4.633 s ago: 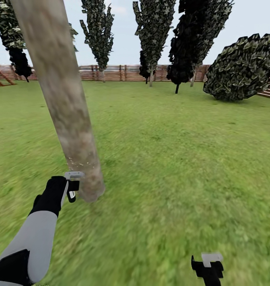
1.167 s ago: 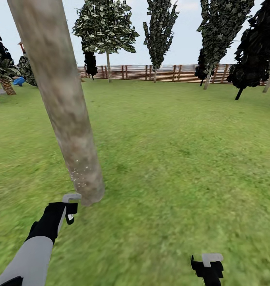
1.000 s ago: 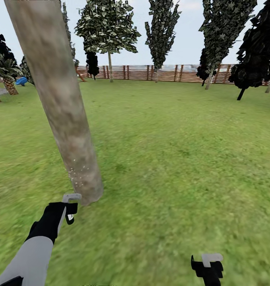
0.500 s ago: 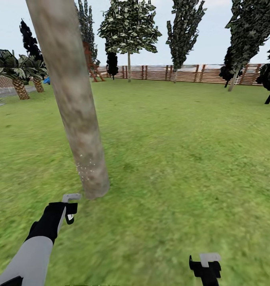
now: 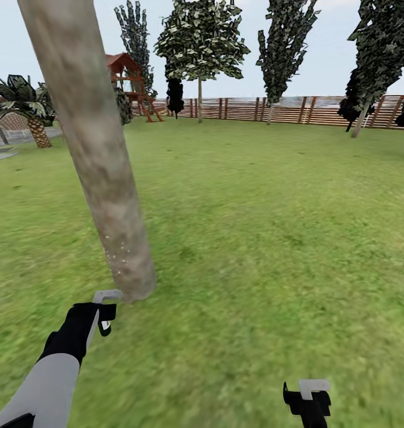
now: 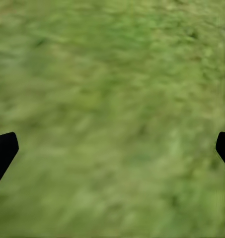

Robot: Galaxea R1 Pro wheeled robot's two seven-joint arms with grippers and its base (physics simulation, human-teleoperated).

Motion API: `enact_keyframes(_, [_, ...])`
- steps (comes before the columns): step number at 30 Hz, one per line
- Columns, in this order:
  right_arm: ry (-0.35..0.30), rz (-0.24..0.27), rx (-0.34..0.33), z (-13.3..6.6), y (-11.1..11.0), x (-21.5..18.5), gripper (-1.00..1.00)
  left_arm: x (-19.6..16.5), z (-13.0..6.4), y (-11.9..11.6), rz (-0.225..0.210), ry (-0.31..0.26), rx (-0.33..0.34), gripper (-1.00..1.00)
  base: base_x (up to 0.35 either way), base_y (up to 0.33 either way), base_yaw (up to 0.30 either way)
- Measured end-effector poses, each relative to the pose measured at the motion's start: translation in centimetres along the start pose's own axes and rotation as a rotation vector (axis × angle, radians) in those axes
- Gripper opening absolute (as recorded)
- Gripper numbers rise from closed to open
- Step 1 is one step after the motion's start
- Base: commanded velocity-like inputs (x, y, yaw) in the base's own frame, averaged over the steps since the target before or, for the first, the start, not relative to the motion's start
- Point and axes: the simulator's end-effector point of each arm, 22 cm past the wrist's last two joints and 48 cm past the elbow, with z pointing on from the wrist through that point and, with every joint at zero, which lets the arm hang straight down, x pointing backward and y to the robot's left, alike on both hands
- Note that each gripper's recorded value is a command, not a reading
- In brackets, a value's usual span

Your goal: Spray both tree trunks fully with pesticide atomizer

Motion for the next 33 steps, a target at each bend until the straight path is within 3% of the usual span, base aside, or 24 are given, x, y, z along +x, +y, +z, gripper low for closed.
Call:
enact_keyframes(12, [0.0,0.001,-0.001,0.0,0.1,0.0,1.0,0.0,0.0,-0.2,-0.002,0.001,0.004,-1.0,0.071,-0.265,0.221])
enact_keyframes(17, [0.001,0.0,0.0,0.0,0.0,0.0,1.0,-1.0,-0.4,-2.7,-0.012,-0.02,0.043,-1.0,0.116,-0.146,0.276])
enact_keyframes(21, [0.001,0.0,0.0,0.0,0.0,0.0,1.0,-1.7,-0.5,-3.2,-0.009,-0.029,0.049,-1.0,0.009,-0.01,0.277])
enact_keyframes(28, [0.0,0.0,0.0,0.0,0.0,0.0,1.0,-11.4,-3.1,-4.9,-0.03,-0.154,0.082,-1.0,0.0,0.0,0.196])
enact_keyframes(31, [0.0,-0.001,0.0,0.0,-0.1,0.0,1.0,-13.1,-3.7,-6.0,-0.027,-0.175,0.098,-1.0,0.0,0.0,0.013])
enact_keyframes(33, [0.0,-0.002,0.0,0.0,-0.1,0.0,1.0,-15.5,-4.5,-5.5,-0.023,-0.205,0.09,-1.0,0.0,0.0,0.001])
